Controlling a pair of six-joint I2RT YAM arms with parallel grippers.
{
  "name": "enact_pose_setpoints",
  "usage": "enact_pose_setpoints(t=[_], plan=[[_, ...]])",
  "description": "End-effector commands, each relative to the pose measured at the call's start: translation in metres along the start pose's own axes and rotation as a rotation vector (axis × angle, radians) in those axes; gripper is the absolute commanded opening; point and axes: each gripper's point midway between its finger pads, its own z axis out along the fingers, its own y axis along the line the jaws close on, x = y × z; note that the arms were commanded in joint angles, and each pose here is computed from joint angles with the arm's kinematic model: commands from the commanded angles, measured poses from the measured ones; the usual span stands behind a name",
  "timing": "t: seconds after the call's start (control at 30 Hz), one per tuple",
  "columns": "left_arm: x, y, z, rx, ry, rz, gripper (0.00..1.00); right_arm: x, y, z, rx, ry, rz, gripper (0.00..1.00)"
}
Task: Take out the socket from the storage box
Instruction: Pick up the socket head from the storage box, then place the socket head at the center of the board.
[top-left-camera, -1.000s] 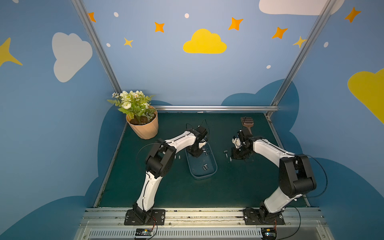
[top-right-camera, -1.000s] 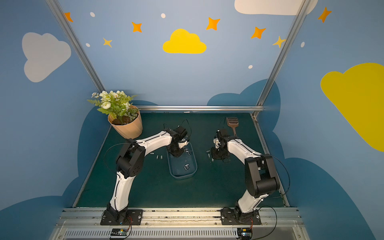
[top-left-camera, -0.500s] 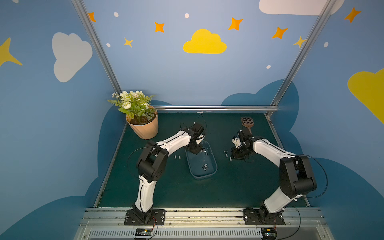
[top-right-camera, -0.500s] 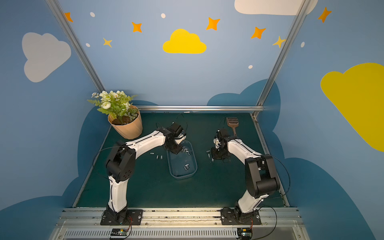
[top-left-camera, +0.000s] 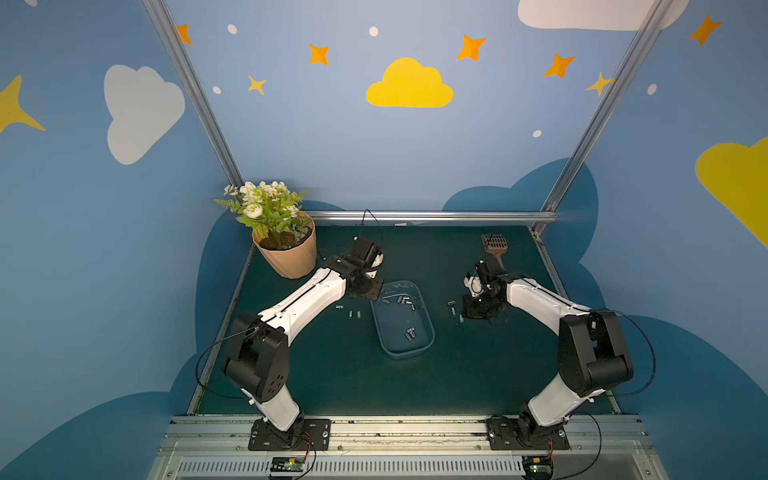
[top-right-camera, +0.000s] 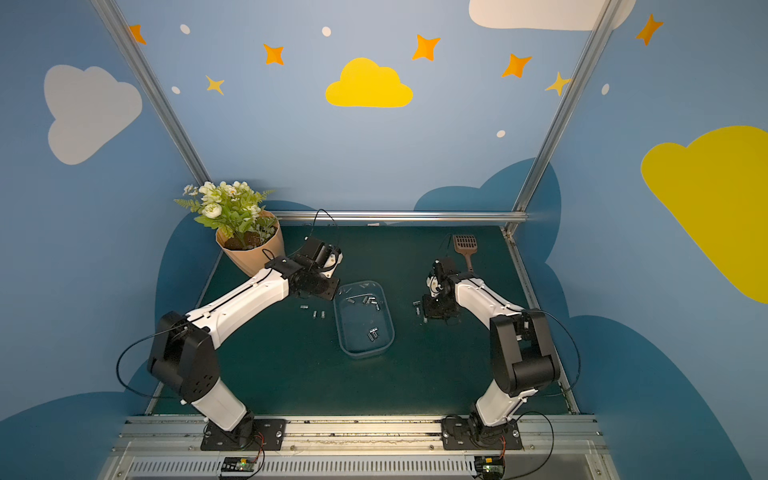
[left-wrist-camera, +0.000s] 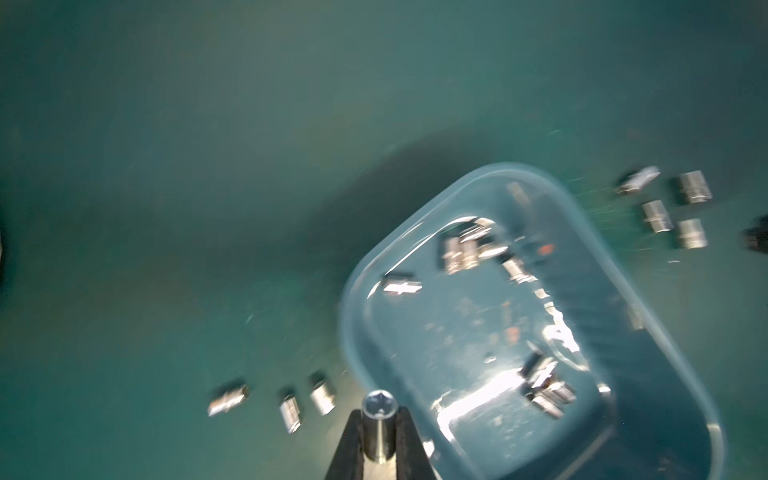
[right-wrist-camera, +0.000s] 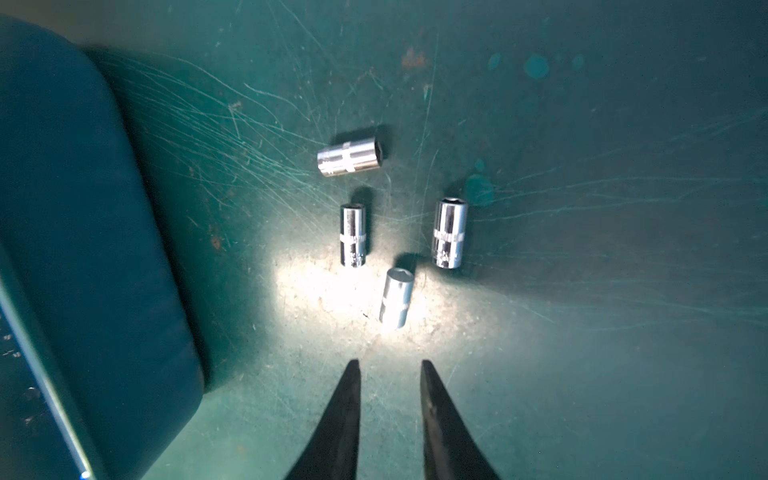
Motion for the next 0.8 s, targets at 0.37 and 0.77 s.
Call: enact_pose_setpoints(t=[0.37, 0.77], plan=[[0.082, 0.068, 0.034, -0.075, 0.159, -0.263, 0.15, 0.000, 0.002, -0.004, -0.014, -0.012, -0.001, 0.27], [0.100, 0.079, 0.065, -0.076, 0.243, -0.308, 0.15, 0.001, 0.001, -0.004, -0.012, -0.009, -0.001, 0.27]])
